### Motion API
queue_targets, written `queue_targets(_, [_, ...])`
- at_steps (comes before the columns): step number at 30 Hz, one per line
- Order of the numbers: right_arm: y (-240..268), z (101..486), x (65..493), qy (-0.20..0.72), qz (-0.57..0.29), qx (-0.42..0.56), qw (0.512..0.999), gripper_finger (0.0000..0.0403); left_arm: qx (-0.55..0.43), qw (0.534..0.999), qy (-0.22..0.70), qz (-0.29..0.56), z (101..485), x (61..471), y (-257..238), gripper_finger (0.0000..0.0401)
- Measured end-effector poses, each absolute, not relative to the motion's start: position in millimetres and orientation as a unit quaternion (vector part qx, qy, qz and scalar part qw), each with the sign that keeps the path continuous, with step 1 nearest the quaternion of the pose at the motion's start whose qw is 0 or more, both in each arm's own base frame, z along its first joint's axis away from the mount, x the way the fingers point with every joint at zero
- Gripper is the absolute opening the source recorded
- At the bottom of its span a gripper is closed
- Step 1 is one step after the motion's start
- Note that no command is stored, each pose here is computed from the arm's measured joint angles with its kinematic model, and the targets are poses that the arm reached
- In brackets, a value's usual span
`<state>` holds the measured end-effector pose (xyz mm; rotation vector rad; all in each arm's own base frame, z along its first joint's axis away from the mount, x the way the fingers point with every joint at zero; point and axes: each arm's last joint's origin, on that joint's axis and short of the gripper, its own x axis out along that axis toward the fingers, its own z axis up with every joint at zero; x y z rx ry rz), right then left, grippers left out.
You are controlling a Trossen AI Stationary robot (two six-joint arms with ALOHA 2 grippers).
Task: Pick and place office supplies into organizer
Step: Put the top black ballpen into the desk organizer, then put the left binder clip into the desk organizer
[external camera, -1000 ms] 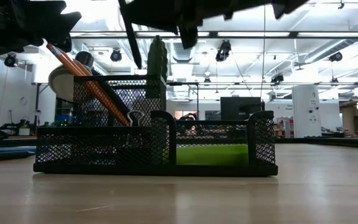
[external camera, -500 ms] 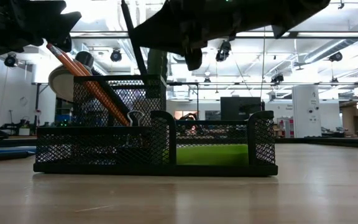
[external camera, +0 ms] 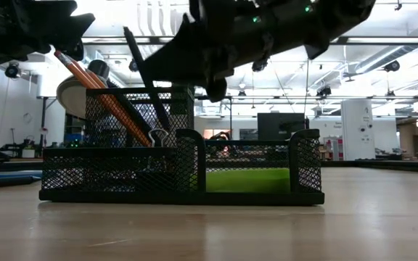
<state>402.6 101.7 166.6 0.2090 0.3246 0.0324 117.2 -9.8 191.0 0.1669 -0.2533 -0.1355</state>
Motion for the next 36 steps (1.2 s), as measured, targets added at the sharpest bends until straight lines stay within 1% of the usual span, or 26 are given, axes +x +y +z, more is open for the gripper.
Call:
queue_targets(9, [99, 159, 400, 0.203, 0.013, 0.11, 0.973, 0.0013, 0.083, 0.986, -0.125, -0.067, 191, 117, -10, 0.0169])
queue_targets(15, [101, 159, 400, 0.208, 0.031, 0.115, 0.971, 0.0014, 0.083, 0.986, -0.125, -0.067, 191, 117, -10, 0.0169])
queue_targets(17, [100, 159, 400, 0.208, 0.03, 0.115, 0.971, 0.0021, 0.083, 0.986, -0.125, -0.068, 191, 117, -10, 0.0169])
queue_targets(24, [99, 159, 400, 0.206, 0.027, 0.115, 0.971, 0.0073, 0.083, 0.986, -0.125, -0.067, 191, 117, -10, 0.0169])
queue_targets(27, [99, 159, 400, 0.206, 0.027, 0.115, 0.971, 0.0088, 0.083, 0.986, -0.125, -0.067, 191, 117, -10, 0.0169])
queue_targets(32, [98, 161, 400, 0.204, 0.028, 0.112, 0.972, 0.01, 0.083, 0.986, -0.125, -0.067, 191, 117, -10, 0.0169])
queue_targets(36, [97, 182, 396, 0.182, 0.035, 0.095, 0.978, 0.01, 0.083, 0.986, -0.125, -0.068, 191, 117, -10, 0.0169])
